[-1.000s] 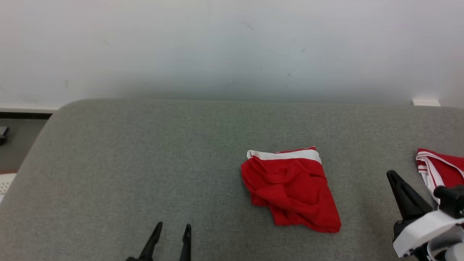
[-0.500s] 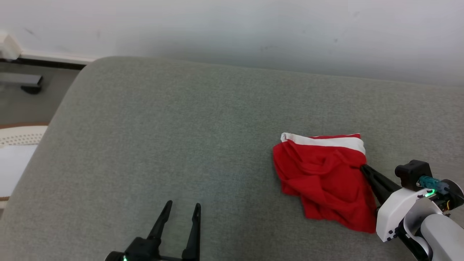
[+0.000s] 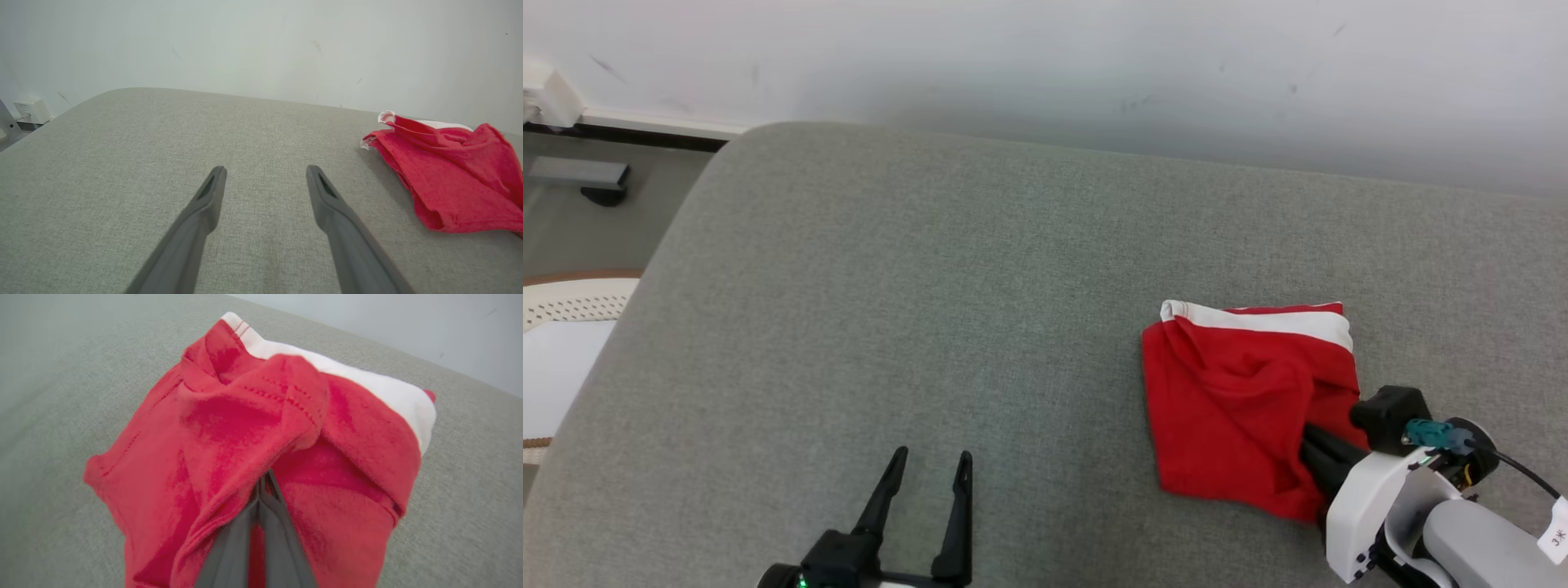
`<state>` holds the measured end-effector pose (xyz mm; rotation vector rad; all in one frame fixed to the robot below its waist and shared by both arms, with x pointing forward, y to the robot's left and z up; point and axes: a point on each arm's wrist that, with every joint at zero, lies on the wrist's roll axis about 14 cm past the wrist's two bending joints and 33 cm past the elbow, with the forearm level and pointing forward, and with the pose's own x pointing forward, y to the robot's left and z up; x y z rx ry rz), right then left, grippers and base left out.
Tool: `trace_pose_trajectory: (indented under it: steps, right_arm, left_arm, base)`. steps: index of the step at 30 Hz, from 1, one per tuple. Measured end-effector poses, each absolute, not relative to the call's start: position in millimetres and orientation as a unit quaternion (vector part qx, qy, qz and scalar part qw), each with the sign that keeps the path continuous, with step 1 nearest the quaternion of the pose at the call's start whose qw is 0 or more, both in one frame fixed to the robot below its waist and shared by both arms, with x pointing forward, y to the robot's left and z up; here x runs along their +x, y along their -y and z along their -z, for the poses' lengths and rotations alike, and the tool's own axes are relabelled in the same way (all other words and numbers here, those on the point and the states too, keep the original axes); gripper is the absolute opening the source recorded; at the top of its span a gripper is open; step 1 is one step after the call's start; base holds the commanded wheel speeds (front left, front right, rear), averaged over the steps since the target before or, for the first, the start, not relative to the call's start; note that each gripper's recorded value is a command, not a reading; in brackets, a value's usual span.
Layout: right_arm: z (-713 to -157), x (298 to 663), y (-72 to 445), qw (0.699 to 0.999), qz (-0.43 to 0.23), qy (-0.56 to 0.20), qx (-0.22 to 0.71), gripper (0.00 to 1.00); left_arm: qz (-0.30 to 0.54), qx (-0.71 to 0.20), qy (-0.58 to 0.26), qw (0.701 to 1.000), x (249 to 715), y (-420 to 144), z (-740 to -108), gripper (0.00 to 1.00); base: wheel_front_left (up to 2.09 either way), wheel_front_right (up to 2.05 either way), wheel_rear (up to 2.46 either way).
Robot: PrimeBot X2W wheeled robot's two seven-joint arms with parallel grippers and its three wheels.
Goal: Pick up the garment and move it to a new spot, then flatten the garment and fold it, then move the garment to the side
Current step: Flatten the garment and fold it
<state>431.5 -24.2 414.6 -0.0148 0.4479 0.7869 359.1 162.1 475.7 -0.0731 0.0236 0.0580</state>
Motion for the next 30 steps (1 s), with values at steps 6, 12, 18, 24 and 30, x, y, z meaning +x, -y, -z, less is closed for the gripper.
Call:
trace_pose_trajectory:
  steps: [6, 12, 18, 24, 30]
  right_arm:
    - [-424.9, 407.5, 0.0, 0.877, -0.431, -0.213, 0.002, 0.00]
    - [-423.0, 374.5, -19.9, 0.847, -0.481, -0.224, -0.021, 0.00]
    - [-431.8, 351.6, -34.3, 0.839, -0.501, -0.212, -0.016, 0.00]
    - [-466.2, 366.6, -13.6, 0.879, -0.454, -0.144, 0.028, 0.15]
    - [-493.7, 386.7, 52.5, 0.928, -0.360, -0.087, 0.048, 1.00]
  left_arm:
    - [-0.026, -0.038, -0.006, 0.999, 358.6, -160.1, -479.6, 1.00]
    - [-0.023, -0.040, 0.002, 0.999, 354.9, -157.8, -484.6, 1.00]
    - [-0.023, -0.043, 0.007, 0.999, 345.1, -156.3, -487.8, 1.00]
    - [-0.021, -0.044, 0.015, 0.999, 335.6, -155.8, -491.8, 1.00]
    - [-0.011, -0.042, 0.021, 0.999, 329.8, -153.0, -494.6, 1.00]
  base:
    - [0.00, 0.00, 0.00]
    - [0.00, 0.00, 0.00]
    - [0.00, 0.00, 0.00]
    - [0.00, 0.00, 0.00]
    - [0.00, 0.00, 0.00]
